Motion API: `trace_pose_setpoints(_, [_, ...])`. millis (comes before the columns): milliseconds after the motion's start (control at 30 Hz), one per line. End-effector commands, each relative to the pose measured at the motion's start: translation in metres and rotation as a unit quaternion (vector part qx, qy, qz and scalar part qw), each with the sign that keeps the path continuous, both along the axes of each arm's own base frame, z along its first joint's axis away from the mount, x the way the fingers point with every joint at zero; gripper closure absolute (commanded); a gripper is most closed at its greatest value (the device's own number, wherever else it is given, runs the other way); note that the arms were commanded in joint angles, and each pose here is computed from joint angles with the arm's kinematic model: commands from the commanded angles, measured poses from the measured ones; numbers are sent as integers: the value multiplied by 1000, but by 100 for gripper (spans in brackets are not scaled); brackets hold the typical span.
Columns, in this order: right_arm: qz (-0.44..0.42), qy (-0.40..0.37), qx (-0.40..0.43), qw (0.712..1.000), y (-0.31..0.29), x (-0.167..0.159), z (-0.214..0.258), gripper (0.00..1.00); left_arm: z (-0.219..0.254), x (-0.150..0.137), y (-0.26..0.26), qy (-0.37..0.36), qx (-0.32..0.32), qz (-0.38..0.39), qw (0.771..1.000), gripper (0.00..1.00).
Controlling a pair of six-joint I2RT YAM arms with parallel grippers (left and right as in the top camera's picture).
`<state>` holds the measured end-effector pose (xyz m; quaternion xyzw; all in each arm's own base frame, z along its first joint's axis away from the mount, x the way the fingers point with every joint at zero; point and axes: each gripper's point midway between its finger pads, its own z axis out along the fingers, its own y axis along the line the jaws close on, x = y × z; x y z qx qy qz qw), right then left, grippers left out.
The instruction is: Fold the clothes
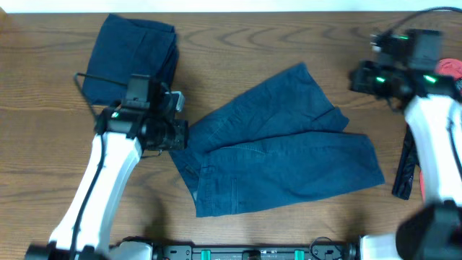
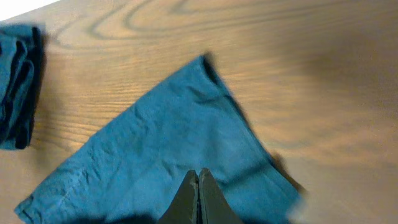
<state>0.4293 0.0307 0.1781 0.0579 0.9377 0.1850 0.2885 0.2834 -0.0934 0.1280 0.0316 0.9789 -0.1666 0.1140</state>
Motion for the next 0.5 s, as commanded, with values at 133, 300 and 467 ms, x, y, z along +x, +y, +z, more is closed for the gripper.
trace_pose_setpoints(133, [96,70,38,992,79,28,-120,99,-58,21,-1,59,12,7,998,94])
trace_pose_setpoints(300, [90,112,49,988,93,30,-184,99,-91,26,-3,92,14,6,996,94])
trace_pose_setpoints(467, [27,148,53,987,80,35,-233,99,-113,38,-5,92,13,6,996,94])
